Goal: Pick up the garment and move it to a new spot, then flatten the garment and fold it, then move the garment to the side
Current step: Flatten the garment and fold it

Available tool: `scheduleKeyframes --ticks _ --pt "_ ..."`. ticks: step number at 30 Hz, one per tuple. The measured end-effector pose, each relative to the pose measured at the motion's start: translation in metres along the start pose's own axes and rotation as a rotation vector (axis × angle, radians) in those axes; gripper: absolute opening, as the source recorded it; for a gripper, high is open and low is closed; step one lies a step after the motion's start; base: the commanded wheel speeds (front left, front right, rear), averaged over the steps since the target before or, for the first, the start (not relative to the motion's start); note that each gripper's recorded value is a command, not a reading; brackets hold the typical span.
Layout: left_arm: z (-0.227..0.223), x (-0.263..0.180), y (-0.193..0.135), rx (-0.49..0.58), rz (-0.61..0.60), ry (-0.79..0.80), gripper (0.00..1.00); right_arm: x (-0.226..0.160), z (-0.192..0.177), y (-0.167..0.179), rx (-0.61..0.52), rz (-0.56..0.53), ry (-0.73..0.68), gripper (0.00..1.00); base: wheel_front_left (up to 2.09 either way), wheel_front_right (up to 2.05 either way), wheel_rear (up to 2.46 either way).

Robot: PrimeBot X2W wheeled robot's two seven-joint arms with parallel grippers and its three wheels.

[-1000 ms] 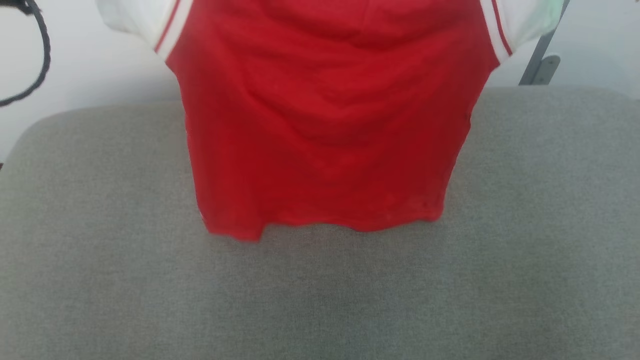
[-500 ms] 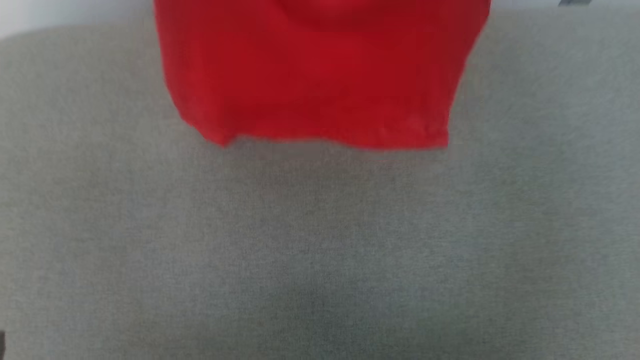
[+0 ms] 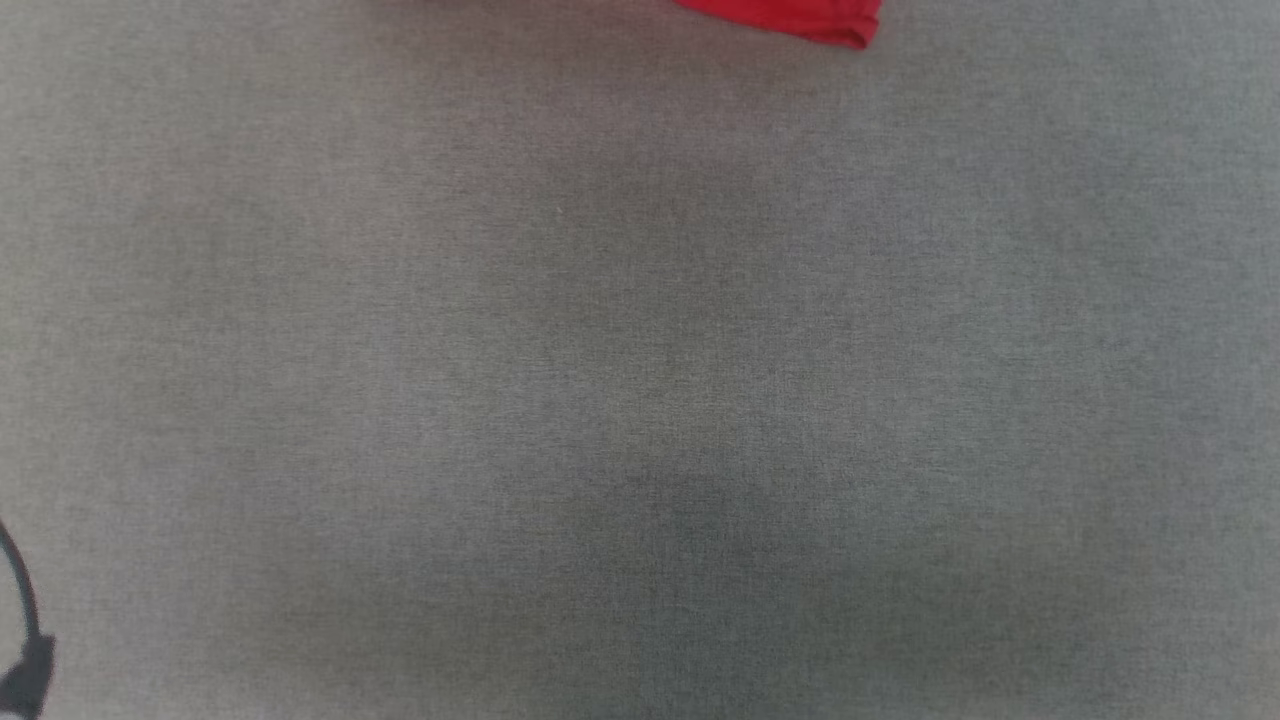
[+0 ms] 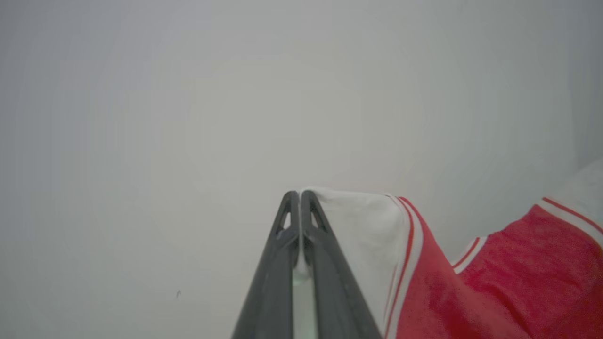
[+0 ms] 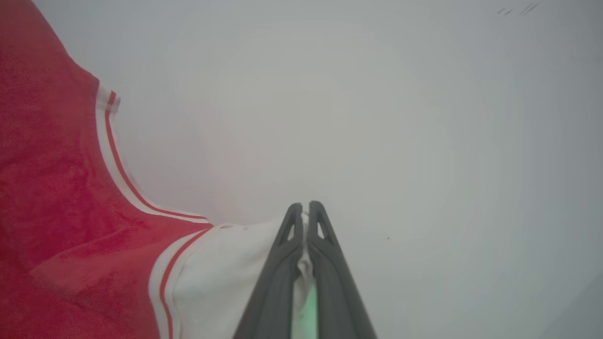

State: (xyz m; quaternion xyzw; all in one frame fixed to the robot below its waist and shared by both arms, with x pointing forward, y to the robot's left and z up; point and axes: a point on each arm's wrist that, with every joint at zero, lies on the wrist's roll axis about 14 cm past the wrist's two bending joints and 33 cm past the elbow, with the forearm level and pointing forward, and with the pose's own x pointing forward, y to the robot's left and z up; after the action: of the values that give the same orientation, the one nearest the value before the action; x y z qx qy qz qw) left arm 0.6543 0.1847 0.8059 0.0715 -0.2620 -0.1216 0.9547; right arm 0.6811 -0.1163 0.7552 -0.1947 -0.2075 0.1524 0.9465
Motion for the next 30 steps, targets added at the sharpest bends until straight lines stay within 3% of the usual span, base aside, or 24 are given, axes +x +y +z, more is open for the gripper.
scheduleKeyframes --ticks 5,8,10,12,13,18,20,30 --pt "-0.053 -0.029 -0.010 -0.062 -0.020 0.188 0.00 -0.008 -0.029 0.014 0.048 0.031 0.114 0.00 0.00 0.00 0.00" --pt "-0.086 -0.058 -0.007 -0.097 -0.011 0.341 0.00 -0.022 -0.052 0.033 0.134 0.061 0.206 0.00 0.00 0.00 0.00" --pt "-0.109 -0.081 -0.007 -0.112 -0.013 0.459 0.00 -0.033 -0.065 0.043 0.275 0.061 0.262 0.00 0.00 0.00 0.00" --pt "-0.132 -0.108 -0.011 -0.146 -0.015 0.580 0.00 -0.049 -0.082 0.056 0.317 0.088 0.339 0.00 0.00 0.00 0.00" --pt "-0.147 -0.132 -0.017 -0.186 -0.023 0.682 0.00 -0.063 -0.092 0.065 0.430 0.093 0.396 0.00 0.00 0.00 0.00" --pt "-0.166 -0.181 -0.022 -0.252 -0.032 0.843 0.00 -0.095 -0.104 0.085 0.514 0.154 0.493 0.00 0.00 0.00 0.00" --pt "-0.178 -0.222 -0.027 -0.280 -0.050 0.953 0.00 -0.123 -0.110 0.097 0.540 0.202 0.560 0.00 0.00 0.00 0.00" --pt "-0.179 -0.330 -0.057 -0.359 -0.083 1.133 0.00 -0.236 -0.137 0.122 0.653 0.285 0.796 0.00 0.00 0.00 0.00"
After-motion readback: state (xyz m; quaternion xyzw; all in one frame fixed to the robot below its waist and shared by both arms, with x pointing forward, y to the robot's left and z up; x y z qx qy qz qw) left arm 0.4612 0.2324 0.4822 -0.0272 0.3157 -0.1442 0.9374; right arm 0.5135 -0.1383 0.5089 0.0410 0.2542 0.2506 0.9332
